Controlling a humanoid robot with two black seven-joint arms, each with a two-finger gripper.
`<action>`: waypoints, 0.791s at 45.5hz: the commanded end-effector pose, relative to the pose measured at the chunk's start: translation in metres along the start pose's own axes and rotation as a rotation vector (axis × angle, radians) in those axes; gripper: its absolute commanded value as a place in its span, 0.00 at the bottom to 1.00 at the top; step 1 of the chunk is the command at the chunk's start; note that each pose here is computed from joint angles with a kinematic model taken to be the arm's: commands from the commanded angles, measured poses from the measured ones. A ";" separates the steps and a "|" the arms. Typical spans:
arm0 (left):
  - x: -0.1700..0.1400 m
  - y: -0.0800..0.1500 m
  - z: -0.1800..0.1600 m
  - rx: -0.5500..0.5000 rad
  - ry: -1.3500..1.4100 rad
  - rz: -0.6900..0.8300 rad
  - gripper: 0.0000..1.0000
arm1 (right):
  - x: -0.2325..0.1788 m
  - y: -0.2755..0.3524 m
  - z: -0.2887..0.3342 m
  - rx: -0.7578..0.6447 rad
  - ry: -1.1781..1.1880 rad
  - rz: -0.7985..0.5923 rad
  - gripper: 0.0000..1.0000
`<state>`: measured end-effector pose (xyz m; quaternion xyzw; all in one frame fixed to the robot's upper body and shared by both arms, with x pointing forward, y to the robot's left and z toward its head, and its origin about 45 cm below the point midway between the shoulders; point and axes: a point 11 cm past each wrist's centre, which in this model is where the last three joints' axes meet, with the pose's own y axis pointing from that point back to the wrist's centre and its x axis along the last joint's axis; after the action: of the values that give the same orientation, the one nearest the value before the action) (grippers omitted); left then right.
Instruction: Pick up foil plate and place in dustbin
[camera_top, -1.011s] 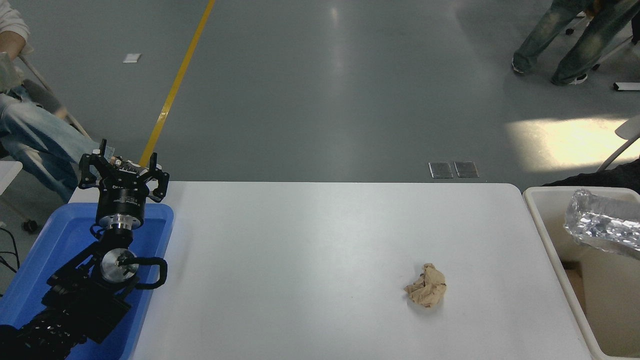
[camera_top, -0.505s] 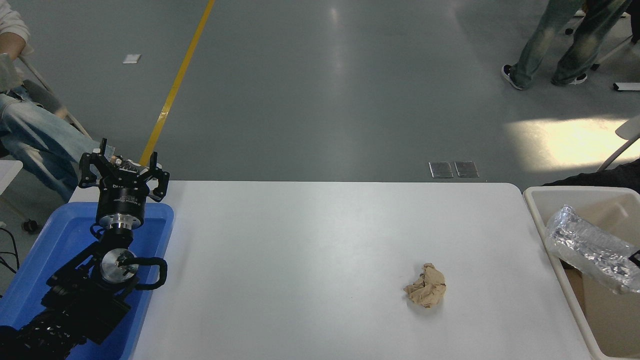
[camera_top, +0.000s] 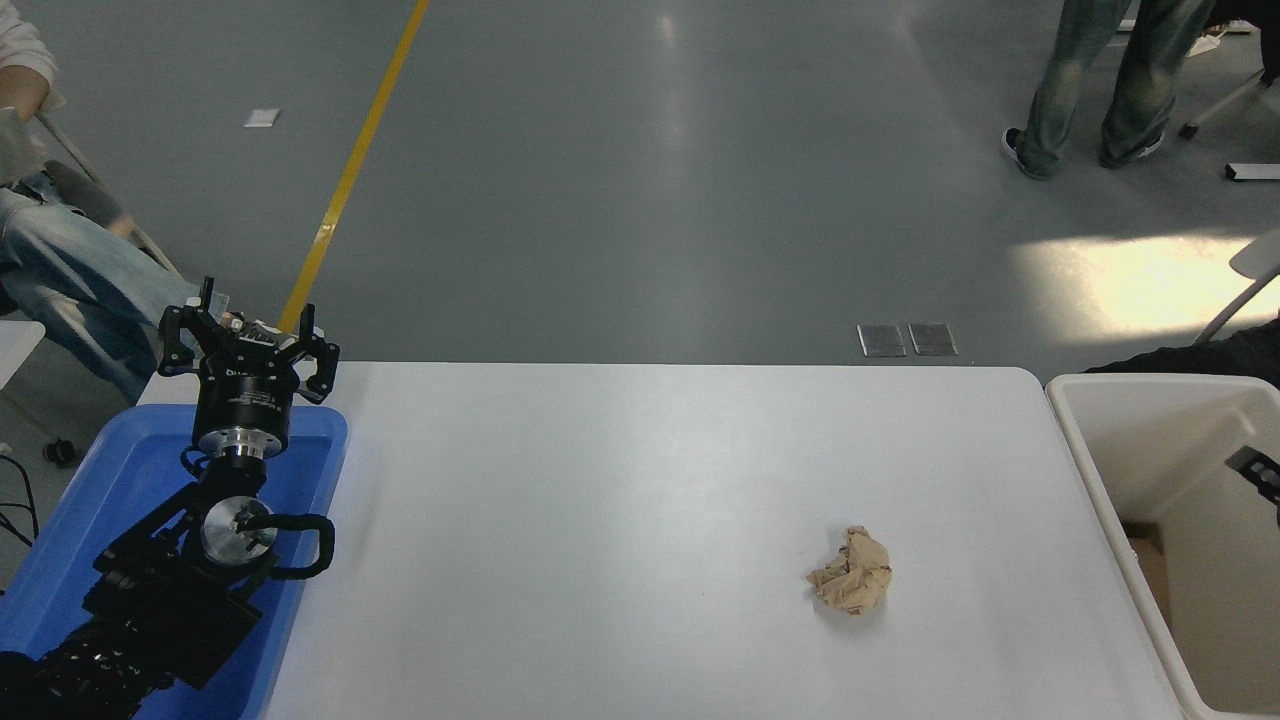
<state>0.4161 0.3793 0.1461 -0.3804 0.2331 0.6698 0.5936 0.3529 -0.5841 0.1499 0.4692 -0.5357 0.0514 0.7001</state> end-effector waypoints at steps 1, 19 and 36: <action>0.000 0.000 0.000 0.001 -0.002 -0.001 0.99 | 0.062 0.034 -0.066 0.114 0.125 -0.022 1.00; 0.000 0.000 -0.001 0.003 -0.001 -0.001 0.99 | 0.039 0.197 -0.248 0.486 0.487 -0.332 1.00; 0.000 0.000 -0.001 0.004 -0.001 0.000 0.99 | -0.032 0.290 -0.263 0.528 0.757 -0.872 1.00</action>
<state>0.4159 0.3790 0.1455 -0.3790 0.2337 0.6697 0.5944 0.4069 -0.2654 0.2924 0.7328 -0.1299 0.1083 0.6591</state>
